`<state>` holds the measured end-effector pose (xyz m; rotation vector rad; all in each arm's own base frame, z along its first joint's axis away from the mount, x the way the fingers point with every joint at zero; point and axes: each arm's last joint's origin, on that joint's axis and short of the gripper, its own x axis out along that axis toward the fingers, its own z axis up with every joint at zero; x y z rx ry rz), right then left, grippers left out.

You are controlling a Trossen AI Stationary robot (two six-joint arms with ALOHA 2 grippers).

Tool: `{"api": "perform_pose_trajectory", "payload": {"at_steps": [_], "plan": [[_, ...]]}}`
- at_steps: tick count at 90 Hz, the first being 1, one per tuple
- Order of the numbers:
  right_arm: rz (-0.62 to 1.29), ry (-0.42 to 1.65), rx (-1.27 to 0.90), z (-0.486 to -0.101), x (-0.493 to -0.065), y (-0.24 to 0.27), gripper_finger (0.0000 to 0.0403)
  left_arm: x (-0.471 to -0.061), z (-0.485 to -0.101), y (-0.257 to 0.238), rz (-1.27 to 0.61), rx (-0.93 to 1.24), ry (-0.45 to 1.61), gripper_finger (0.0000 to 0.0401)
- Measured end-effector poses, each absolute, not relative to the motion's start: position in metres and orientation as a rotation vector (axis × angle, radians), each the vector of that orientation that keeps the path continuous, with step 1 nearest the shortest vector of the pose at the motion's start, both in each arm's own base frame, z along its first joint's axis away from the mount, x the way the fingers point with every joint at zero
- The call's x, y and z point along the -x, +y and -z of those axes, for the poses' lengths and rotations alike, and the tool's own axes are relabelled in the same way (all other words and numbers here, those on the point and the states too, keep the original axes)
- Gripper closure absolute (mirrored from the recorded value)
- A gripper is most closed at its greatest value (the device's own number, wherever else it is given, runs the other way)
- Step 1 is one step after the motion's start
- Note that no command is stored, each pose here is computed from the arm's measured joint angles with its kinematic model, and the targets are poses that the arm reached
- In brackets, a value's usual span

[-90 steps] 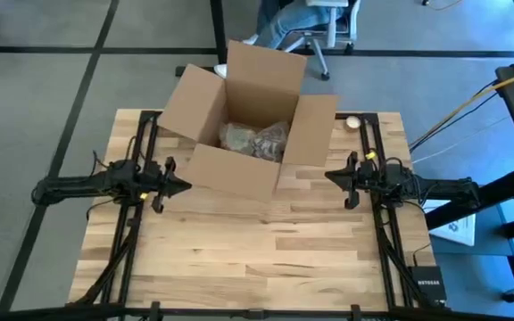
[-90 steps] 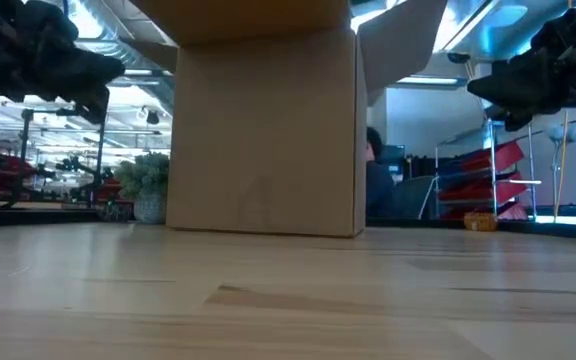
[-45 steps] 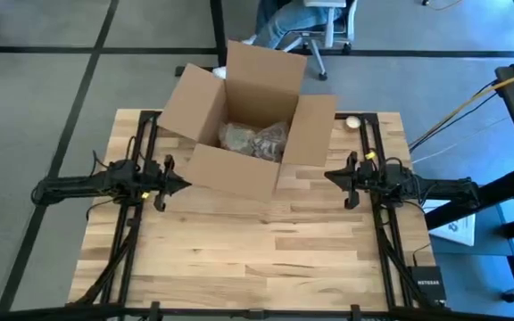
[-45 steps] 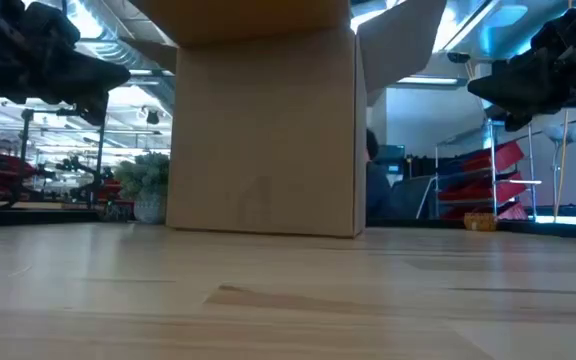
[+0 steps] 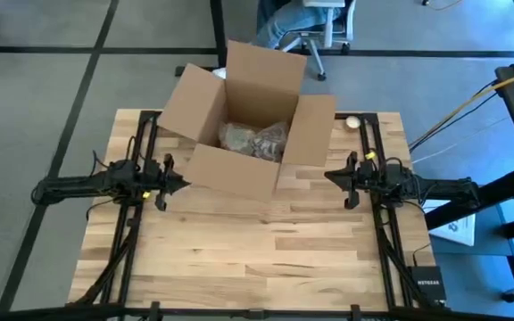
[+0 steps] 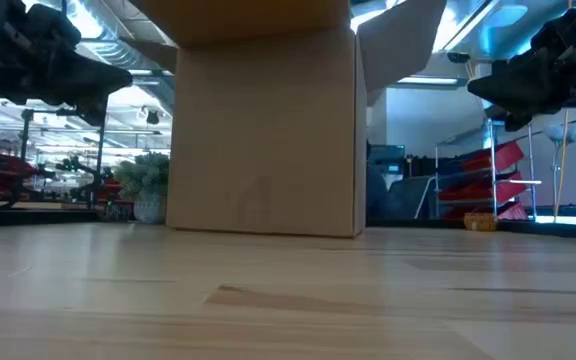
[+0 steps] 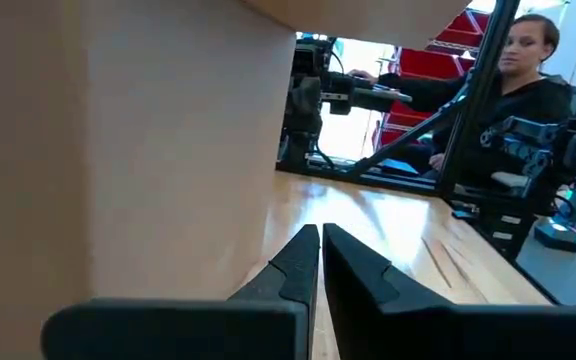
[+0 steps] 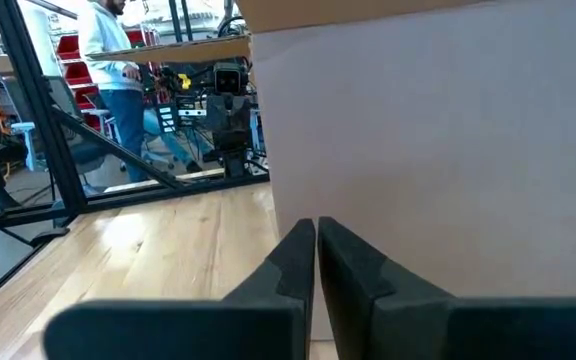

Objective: Wrap mug
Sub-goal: Return to Home Position

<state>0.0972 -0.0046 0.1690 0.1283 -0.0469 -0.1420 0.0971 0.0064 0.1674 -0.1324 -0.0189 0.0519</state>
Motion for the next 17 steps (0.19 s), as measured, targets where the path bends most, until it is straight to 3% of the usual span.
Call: {"api": "perform_pose_trajectory", "payload": {"at_steps": [17], "plan": [[0.142,-0.047,-0.128,-0.1689,-0.0972,-0.0046,0.04,-0.0971,-0.1674,0.0064,-0.052,0.133,-0.019,0.04]]}}
